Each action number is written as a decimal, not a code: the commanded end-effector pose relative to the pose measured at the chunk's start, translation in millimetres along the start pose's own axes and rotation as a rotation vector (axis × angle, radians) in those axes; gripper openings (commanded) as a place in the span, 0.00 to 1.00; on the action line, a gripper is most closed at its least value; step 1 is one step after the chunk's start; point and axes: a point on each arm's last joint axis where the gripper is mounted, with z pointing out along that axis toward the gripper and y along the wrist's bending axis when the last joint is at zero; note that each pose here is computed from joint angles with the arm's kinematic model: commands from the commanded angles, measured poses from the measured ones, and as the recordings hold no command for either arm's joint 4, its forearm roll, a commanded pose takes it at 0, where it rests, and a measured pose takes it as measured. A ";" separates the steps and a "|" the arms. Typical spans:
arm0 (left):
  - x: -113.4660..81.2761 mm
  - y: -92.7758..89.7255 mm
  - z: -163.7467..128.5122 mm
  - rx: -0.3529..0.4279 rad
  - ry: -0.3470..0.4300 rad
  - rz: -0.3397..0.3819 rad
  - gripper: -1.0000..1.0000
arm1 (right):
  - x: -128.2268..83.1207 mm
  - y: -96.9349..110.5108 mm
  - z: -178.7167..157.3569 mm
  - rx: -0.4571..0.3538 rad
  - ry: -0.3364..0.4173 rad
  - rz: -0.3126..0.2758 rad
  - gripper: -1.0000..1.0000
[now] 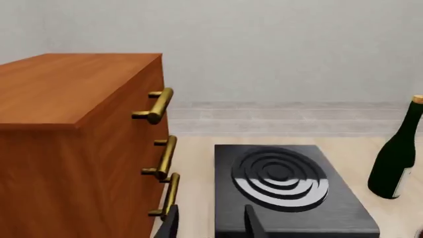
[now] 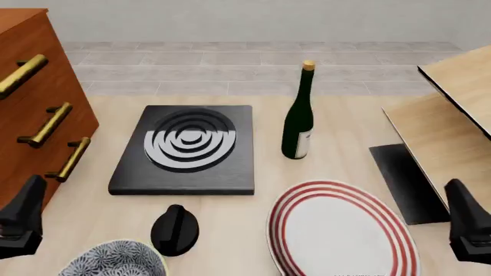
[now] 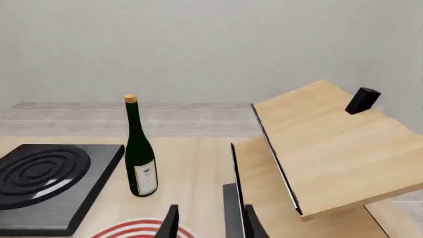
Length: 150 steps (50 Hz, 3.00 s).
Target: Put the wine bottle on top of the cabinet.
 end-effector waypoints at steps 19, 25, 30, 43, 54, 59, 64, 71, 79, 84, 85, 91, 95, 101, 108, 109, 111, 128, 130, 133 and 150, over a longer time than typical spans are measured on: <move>-79.5 -4.1 -13.6 0.105 -0.051 -0.050 1.00 | -0.6 0.0 0.2 0.000 -0.007 -0.008 1.00; -106.9 -4.3 -16.1 0.125 -0.070 -0.056 1.00 | 0.7 -0.1 3.0 0.002 0.017 0.012 1.00; -119.3 -10.8 -8.4 0.250 -0.051 -0.041 1.00 | 0.6 -0.1 2.2 0.002 0.012 0.008 1.00; -163.7 -19.4 10.4 0.326 -0.067 -0.064 1.00 | -0.3 0.0 1.1 0.001 -0.001 -0.003 1.00; -170.9 -25.9 19.5 0.374 -0.060 -0.066 1.00 | 0.6 -0.1 5.0 0.002 0.018 0.013 1.00; -177.5 -33.2 28.9 0.417 -0.046 -0.055 1.00 | -0.1 0.0 1.4 0.001 0.003 0.000 1.00; -182.6 -40.4 37.8 0.451 -0.033 -0.061 1.00 | -0.2 0.0 1.6 0.001 0.000 -0.002 1.00; -175.9 -49.4 49.2 0.477 -0.002 -0.073 1.00 | -0.1 -0.1 1.9 0.001 0.005 0.003 1.00; -181.1 -56.8 59.7 0.494 0.007 -0.059 1.00 | 0.2 -0.1 1.8 0.001 0.006 0.003 1.00; -193.9 -64.9 64.9 0.534 -0.011 -0.055 1.00 | 0.5 -0.1 3.2 0.001 0.014 0.010 1.00; -194.0 -64.9 64.9 0.534 -0.011 -0.055 1.00 | 0.5 -0.1 3.2 0.001 0.014 0.010 1.00; -207.4 -74.3 72.9 0.567 -0.019 -0.082 1.00 | 0.4 -0.1 2.1 0.001 0.012 0.008 1.00; -208.0 -80.4 79.7 0.577 -0.027 -0.065 1.00 | -0.3 0.0 0.7 0.000 0.000 -0.002 1.00; -208.5 -90.1 85.6 0.608 -0.017 -0.060 1.00 | 0.4 -0.1 2.5 0.001 0.010 0.007 1.00; -202.6 -101.5 96.2 0.626 0.014 -0.077 1.00 | 0.4 -0.1 3.1 0.001 0.013 0.009 1.00; -202.2 -102.6 97.2 0.628 0.018 -0.080 1.00 | 0.4 -0.1 2.9 0.001 0.012 0.008 1.00; -199.1 -107.2 101.3 0.634 0.029 -0.080 1.00 | -0.3 0.0 0.9 0.000 0.000 -0.002 1.00; -171.1 -138.4 132.8 0.655 0.115 -0.087 1.00 | 0.0 0.0 3.0 0.001 0.009 0.006 1.00; -170.2 -144.8 136.4 0.669 0.116 -0.046 1.00 | 0.1 0.0 3.6 0.001 0.011 0.007 1.00; -173.0 -148.6 140.4 0.671 0.116 -0.049 1.00 | -0.4 0.0 1.5 0.000 0.001 -0.002 1.00; -178.6 -180.1 154.2 0.732 0.132 -0.048 1.00 | 0.2 0.0 3.3 0.001 0.010 0.007 1.00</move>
